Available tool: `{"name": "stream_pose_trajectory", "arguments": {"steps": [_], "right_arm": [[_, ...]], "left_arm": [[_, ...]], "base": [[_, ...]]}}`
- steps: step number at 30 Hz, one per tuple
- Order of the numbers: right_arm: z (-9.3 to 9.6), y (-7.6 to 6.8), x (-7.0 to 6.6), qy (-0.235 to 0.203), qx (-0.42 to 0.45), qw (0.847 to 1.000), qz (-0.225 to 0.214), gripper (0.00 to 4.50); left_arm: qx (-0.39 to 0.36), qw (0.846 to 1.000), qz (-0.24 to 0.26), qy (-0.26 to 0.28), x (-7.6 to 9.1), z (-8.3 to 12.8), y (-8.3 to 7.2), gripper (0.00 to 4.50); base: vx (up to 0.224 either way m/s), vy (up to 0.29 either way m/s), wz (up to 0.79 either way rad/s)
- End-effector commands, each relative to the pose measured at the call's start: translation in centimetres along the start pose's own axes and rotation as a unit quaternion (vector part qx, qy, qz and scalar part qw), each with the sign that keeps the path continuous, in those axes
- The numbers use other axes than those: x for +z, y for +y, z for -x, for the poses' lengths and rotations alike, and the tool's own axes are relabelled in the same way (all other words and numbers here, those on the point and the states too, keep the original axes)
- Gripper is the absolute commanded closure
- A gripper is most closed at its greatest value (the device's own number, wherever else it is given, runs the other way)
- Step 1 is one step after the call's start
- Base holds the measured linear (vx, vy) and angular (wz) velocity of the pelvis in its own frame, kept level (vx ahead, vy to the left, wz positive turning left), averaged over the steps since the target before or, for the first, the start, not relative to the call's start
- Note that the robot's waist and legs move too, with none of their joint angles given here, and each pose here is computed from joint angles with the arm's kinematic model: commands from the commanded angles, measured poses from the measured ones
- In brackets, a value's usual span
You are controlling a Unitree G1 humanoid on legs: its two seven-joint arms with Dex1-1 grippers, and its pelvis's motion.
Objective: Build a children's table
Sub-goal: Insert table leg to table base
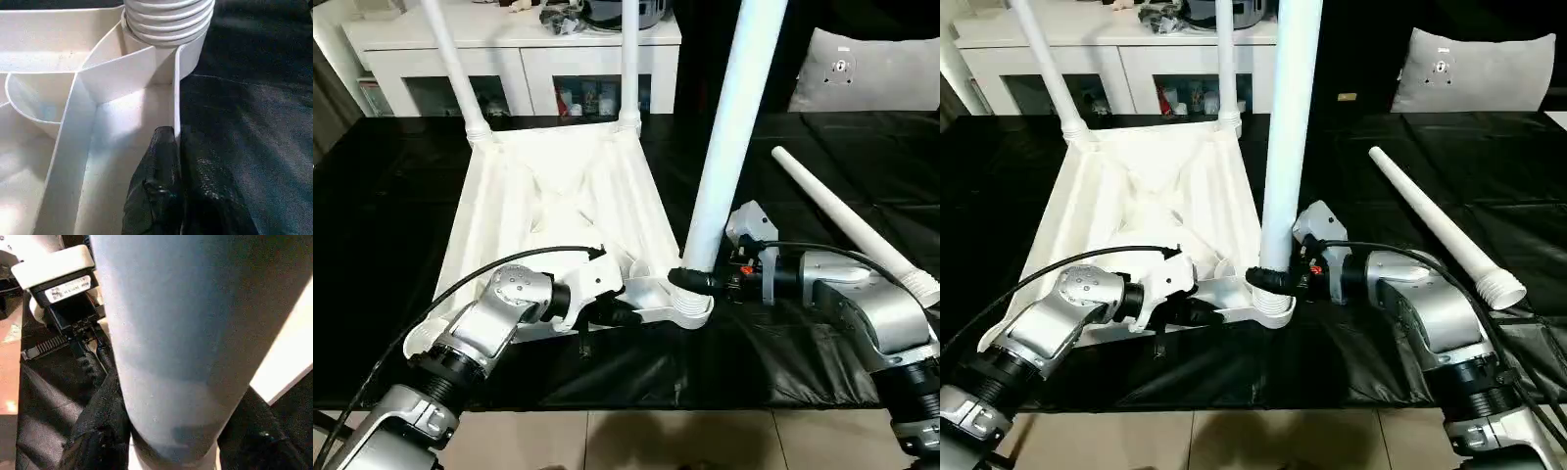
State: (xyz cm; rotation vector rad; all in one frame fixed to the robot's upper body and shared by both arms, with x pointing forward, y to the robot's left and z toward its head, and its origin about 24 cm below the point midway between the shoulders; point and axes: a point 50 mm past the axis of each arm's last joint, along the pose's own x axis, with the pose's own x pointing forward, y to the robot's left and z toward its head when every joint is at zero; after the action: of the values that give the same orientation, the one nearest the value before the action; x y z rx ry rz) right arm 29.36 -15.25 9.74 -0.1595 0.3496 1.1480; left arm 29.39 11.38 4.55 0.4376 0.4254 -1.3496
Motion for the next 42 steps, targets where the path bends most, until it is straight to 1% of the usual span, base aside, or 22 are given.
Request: {"name": "stream_pose_trajectory", "arguments": {"steps": [1, 13, 18, 27, 35, 38, 40, 42], "right_arm": [[-0.16, 0.0, -1.58, 0.038, -0.001, 0.999, -0.021, 2.62], [-0.11, -0.12, -2.0, 0.045, 0.004, 0.999, -0.029, 2.62], [-0.06, 0.14, -2.04, 0.046, 0.017, 0.998, -0.031, 2.62], [0.23, -0.17, -2.05, 0.048, 0.011, 0.998, -0.029, 2.62], [0.1, -0.17, -2.01, 0.046, 0.015, 0.998, -0.031, 2.62], [-0.16, -0.19, -2.08, 0.038, 0.015, 0.998, -0.039, 2.62], [-0.28, -0.41, -2.14, 0.019, 0.011, 0.998, -0.058, 2.62], [-0.29, -0.5, -2.16, 0.011, 0.009, 0.998, -0.066, 2.62]], "left_arm": [[0.012, 1.0, 0.002, 0.01, -0.54, 0.75, 0.32, 4.5], [-0.002, 1.0, -0.003, 0.009, -0.5, 0.77, -0.09, 4.5], [-0.004, 1.0, -0.003, 0.011, -0.6, 0.78, -0.23, 4.5], [-0.009, 1.0, -0.003, 0.012, -0.73, 0.7, -0.52, 4.5], [-0.01, 1.0, -0.003, 0.014, -0.75, 0.67, -0.57, 4.5], [-0.011, 1.0, -0.004, 0.014, -0.73, 0.66, -0.58, 4.5], [-0.012, 1.0, -0.004, 0.013, -0.71, 0.64, -0.6, 4.5], [-0.012, 1.0, -0.003, 0.013, -0.71, 0.63, -0.6, 4.5]], "base": [[0.0, 0.0, 0.0], [0.0, 0.0, 0.0], [0.0, 0.0, 0.0], [0.0, 0.0, 0.0], [0.0, 0.0, 0.0], [0.0, 0.0, 0.0], [0.0, 0.0, 0.0], [0.0, 0.0, 0.0]]}}
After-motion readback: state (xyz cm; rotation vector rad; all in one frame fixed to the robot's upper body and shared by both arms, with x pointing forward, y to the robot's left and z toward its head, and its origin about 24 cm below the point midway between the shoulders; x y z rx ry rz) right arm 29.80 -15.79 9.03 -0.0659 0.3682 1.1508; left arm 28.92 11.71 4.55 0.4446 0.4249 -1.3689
